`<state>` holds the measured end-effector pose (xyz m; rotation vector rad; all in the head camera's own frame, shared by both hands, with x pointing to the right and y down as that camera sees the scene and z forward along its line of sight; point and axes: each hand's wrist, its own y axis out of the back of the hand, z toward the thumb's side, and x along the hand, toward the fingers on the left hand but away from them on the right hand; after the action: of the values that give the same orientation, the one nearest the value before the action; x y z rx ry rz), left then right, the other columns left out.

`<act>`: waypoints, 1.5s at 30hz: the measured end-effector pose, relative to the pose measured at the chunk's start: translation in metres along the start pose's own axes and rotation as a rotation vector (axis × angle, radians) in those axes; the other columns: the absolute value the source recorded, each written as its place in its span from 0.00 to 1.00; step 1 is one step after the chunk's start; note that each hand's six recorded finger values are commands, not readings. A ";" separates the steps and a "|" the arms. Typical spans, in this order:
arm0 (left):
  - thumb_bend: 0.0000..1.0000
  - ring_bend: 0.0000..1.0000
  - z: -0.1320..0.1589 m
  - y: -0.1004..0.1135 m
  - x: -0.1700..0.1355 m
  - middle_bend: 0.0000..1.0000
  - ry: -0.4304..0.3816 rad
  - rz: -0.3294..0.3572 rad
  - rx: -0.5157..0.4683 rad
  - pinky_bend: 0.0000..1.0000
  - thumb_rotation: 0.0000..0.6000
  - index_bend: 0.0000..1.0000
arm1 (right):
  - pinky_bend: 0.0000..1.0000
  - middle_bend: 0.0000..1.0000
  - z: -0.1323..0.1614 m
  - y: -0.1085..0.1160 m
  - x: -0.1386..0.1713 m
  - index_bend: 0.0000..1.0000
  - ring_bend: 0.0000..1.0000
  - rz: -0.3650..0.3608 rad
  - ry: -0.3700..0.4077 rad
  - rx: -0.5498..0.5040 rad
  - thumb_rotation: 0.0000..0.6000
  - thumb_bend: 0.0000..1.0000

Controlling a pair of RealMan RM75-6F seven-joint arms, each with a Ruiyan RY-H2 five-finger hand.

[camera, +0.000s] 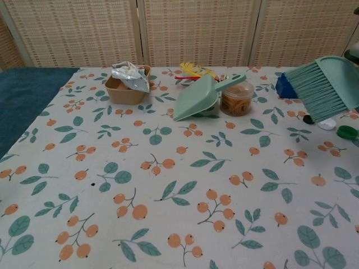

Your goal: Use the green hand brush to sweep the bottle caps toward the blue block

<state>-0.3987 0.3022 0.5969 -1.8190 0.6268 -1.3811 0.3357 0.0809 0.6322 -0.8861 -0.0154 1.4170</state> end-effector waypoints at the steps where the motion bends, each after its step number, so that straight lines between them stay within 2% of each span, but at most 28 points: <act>1: 0.40 0.00 0.001 0.000 -0.001 0.00 -0.003 0.001 -0.002 0.15 1.00 0.00 | 0.00 0.77 0.005 0.002 0.009 1.00 0.43 0.002 0.001 -0.084 1.00 0.51; 3: 0.40 0.00 0.003 0.002 -0.003 0.00 -0.012 0.003 -0.006 0.15 1.00 0.00 | 0.00 0.77 0.022 0.006 0.033 1.00 0.43 0.022 0.014 -0.279 1.00 0.51; 5: 0.40 0.00 0.005 0.003 -0.006 0.00 -0.024 0.007 -0.009 0.15 1.00 0.00 | 0.00 0.78 0.039 0.014 0.053 1.00 0.43 0.041 0.037 -0.421 1.00 0.51; 6: 0.40 0.00 0.006 0.003 -0.008 0.00 -0.029 0.008 -0.011 0.15 1.00 0.00 | 0.00 0.78 0.045 0.016 0.060 1.00 0.43 0.048 0.043 -0.459 1.00 0.51; 8: 0.40 0.00 0.007 0.004 -0.010 0.00 -0.038 0.008 -0.015 0.15 1.00 0.00 | 0.00 0.78 0.056 0.014 0.074 1.00 0.43 0.073 0.043 -0.492 1.00 0.51; 13: 0.40 0.00 0.006 0.007 -0.012 0.00 -0.045 0.013 -0.028 0.15 1.00 0.00 | 0.00 0.78 0.087 0.001 0.101 0.99 0.43 0.135 0.020 -0.453 1.00 0.51; 16: 0.40 0.00 0.004 0.008 -0.013 0.00 -0.045 0.017 -0.037 0.15 1.00 0.00 | 0.00 0.77 0.106 -0.006 0.107 0.88 0.39 0.157 0.017 -0.449 1.00 0.51; 20: 0.40 0.00 0.003 0.008 -0.013 0.00 -0.048 0.016 -0.037 0.15 1.00 0.00 | 0.00 0.69 0.119 -0.009 0.109 0.68 0.35 0.175 0.024 -0.446 1.00 0.49; 22: 0.40 0.00 0.003 0.008 -0.013 0.00 -0.049 0.016 -0.037 0.15 1.00 0.00 | 0.00 0.52 0.125 -0.011 0.109 0.43 0.28 0.177 0.025 -0.430 1.00 0.46; 23: 0.40 0.00 0.003 0.008 -0.014 0.00 -0.049 0.016 -0.036 0.15 1.00 0.00 | 0.00 0.38 0.130 -0.012 0.109 0.22 0.22 0.177 0.026 -0.422 1.00 0.42; 24: 0.40 0.00 0.003 0.009 -0.014 0.00 -0.049 0.016 -0.036 0.15 1.00 0.00 | 0.00 0.28 0.132 -0.014 0.109 0.09 0.17 0.178 0.025 -0.417 1.00 0.39; 25: 0.40 0.00 0.003 0.009 -0.014 0.00 -0.048 0.017 -0.036 0.15 1.00 0.00 | 0.00 0.18 0.135 -0.015 0.109 0.02 0.12 0.180 0.023 -0.410 1.00 0.35; 26: 0.40 0.00 0.002 0.009 -0.013 0.00 -0.046 0.017 -0.036 0.15 1.00 0.00 | 0.00 0.08 0.137 -0.019 0.108 0.00 0.07 0.190 0.018 -0.397 1.00 0.31; 28: 0.40 0.00 0.002 0.009 -0.013 0.00 -0.044 0.015 -0.035 0.15 1.00 0.00 | 0.00 0.01 0.138 -0.024 0.108 0.00 0.03 0.221 0.013 -0.380 0.96 0.27; 31: 0.40 0.00 0.002 0.008 -0.013 0.00 -0.042 0.012 -0.032 0.15 1.00 0.00 | 0.00 0.00 0.142 -0.029 0.111 0.00 0.01 0.286 0.024 -0.411 0.80 0.21; 36: 0.40 0.00 0.003 0.010 -0.015 0.00 -0.045 0.022 -0.035 0.15 1.00 0.00 | 0.00 0.00 0.135 -0.029 0.120 0.00 0.00 0.325 0.043 -0.504 0.66 0.17; 40: 0.40 0.00 0.003 0.016 -0.017 0.00 -0.048 0.046 -0.044 0.15 1.00 0.00 | 0.00 0.00 0.110 -0.023 0.134 0.00 0.00 0.276 0.011 -0.583 0.64 0.16; 45: 0.38 0.00 0.005 0.027 -0.022 0.00 -0.072 0.104 -0.074 0.13 1.00 0.00 | 0.00 0.00 0.055 -0.018 0.179 0.00 0.00 0.144 -0.105 -0.721 0.65 0.16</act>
<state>-0.3983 0.3042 0.5622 -1.8587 0.7321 -1.2333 0.3603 0.2631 0.5934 -1.4171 -0.5818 1.6152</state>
